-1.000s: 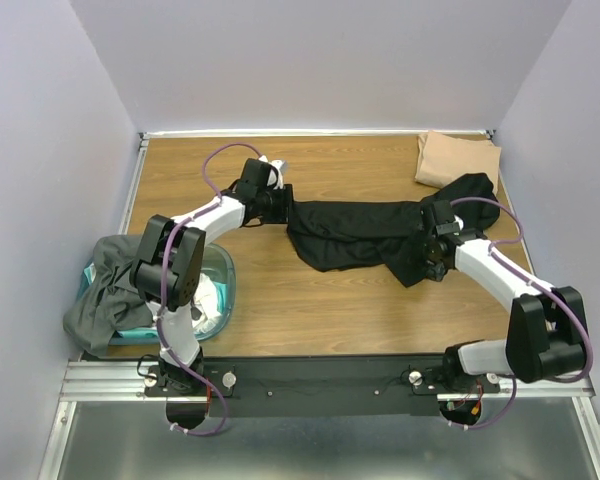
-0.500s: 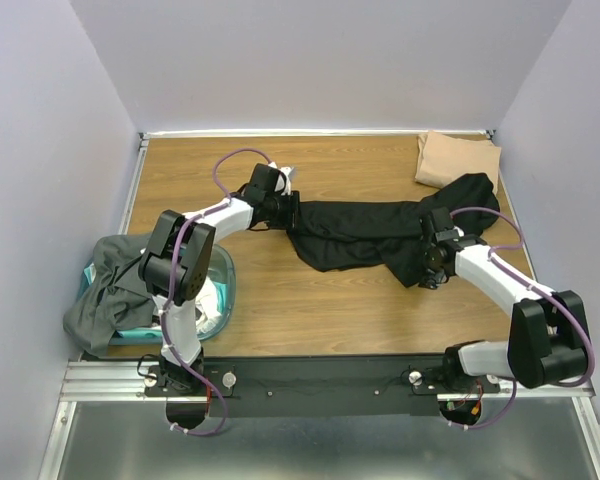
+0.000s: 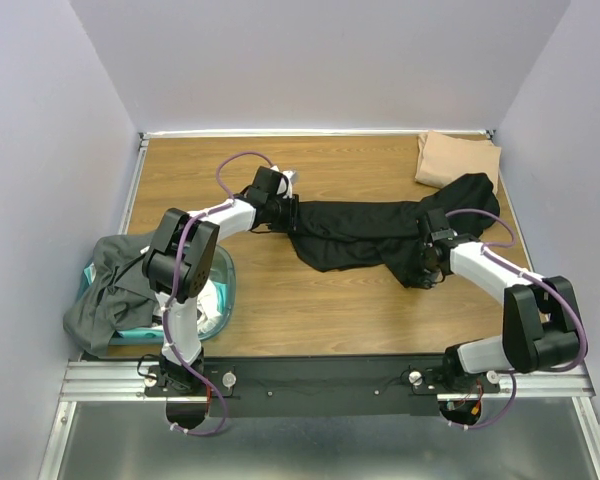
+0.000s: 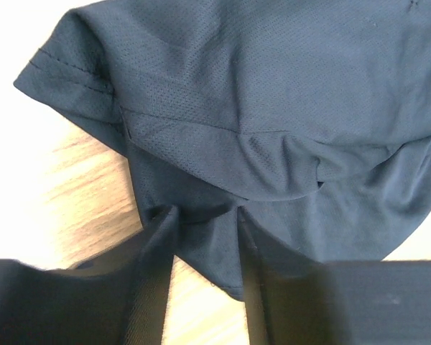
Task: Fold and stack the t-shirts
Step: Flatten the tshirt out
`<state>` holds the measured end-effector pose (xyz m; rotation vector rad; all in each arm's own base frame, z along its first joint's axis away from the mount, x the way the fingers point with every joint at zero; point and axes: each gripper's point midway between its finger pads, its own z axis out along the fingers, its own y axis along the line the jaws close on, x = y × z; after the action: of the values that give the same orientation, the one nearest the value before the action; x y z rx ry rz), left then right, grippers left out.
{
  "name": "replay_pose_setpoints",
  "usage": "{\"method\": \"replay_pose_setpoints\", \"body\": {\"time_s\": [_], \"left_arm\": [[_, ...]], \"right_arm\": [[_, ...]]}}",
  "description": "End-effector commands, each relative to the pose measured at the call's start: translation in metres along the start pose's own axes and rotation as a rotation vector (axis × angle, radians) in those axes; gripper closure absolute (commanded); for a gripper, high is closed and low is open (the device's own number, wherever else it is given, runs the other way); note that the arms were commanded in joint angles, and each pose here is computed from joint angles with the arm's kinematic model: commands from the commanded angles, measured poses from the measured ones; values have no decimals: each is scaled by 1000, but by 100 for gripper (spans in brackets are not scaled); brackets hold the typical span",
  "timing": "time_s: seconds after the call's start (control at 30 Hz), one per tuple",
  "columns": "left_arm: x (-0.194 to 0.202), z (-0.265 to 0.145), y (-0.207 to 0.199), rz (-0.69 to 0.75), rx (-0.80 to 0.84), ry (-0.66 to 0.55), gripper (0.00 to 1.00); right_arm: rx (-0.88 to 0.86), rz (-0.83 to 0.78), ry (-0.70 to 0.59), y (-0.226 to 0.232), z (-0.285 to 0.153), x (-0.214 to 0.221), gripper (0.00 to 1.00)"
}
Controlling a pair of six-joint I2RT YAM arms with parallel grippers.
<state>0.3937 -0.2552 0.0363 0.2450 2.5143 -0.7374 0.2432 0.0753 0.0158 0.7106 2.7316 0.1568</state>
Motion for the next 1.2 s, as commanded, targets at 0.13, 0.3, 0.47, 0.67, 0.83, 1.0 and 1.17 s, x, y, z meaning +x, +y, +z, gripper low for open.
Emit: {"method": "replay_pose_setpoints", "body": {"time_s": [0.13,0.3,0.47,0.67,0.83,1.0,1.17], "left_arm": [[7,10,1,-1,2,19,93],[-17,-11,-5,8,-17,-46,100],[-55,-58,-3,3,-70,-175,100],[-85,-117,3,-7,-129,-292,100],[-78,-146,11,-40,-166,-345,100],[-39,-139,2,-2,-57,-244,100],[-13,-136,12,4,-79,-195,54]], "right_arm": [[5,-16,45,0,17,11,81],[-19,9,-42,11,4,-13,99],[-39,0,-195,30,-30,-61,100],[27,-48,-396,38,-86,-136,100],[102,-33,-522,17,-128,-180,100],[252,-4,-606,-31,-151,-205,100],[342,28,-629,-61,-159,-217,100]]}}
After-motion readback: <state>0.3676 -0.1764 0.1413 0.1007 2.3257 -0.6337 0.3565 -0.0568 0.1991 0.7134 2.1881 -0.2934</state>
